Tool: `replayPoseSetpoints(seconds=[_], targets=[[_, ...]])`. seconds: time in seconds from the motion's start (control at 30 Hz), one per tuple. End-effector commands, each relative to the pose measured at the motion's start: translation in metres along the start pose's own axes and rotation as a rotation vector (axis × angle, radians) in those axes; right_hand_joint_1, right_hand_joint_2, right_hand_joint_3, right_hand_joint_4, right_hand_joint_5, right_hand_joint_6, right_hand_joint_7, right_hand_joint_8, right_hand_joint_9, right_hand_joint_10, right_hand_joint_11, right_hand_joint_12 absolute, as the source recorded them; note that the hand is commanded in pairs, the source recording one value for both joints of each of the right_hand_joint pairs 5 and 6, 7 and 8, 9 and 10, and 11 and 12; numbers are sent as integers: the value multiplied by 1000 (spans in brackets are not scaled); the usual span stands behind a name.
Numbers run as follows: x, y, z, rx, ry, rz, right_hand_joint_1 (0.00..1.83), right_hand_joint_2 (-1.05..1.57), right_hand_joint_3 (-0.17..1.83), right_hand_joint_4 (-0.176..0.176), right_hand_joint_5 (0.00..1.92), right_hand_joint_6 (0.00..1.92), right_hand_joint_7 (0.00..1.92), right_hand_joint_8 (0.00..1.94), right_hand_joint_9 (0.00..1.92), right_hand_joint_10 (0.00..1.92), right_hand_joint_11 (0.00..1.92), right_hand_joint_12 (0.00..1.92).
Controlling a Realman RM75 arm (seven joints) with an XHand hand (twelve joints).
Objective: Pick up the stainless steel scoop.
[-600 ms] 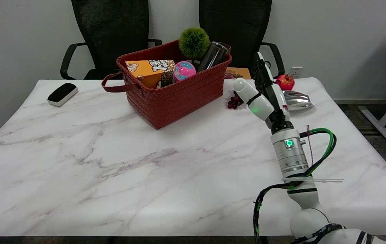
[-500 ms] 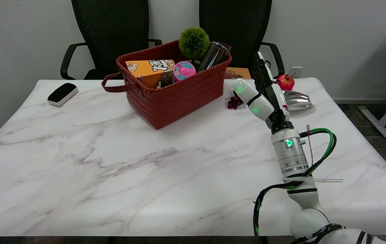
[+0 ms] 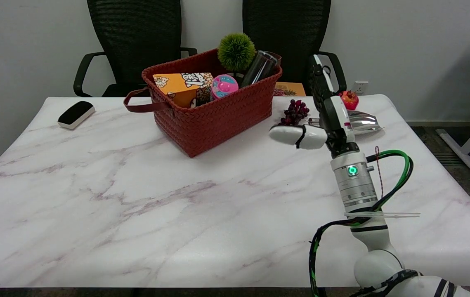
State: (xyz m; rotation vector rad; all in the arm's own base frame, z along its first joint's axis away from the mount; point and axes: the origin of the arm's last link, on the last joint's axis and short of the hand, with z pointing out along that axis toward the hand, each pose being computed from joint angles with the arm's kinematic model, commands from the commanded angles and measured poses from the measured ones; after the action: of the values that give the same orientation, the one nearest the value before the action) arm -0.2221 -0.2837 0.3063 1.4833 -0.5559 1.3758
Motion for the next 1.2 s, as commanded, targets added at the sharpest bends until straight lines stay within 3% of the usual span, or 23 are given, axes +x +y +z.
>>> replayPoseSetpoints(seconds=[0.03,0.13,0.3,0.57,0.8,1.2], targets=[[3,-45,22,90,58,-796,1129,-136,317,0,0,0,0,0,0,0,0,0],[8,-54,27,98,87,-963,1186,-345,501,0,0,0,0,0,0,0,0,0],[13,-52,42,89,22,-1134,1216,-574,674,0,0,0,0,0,0,0,55,55],[21,-39,66,65,-45,-1145,1217,-629,697,0,0,0,0,0,0,0,64,64],[27,-20,88,14,-81,-921,1180,-557,704,0,0,0,0,0,0,0,81,81],[22,9,121,-21,-218,-1142,1206,-508,621,0,45,45,0,0,0,0,87,87]])
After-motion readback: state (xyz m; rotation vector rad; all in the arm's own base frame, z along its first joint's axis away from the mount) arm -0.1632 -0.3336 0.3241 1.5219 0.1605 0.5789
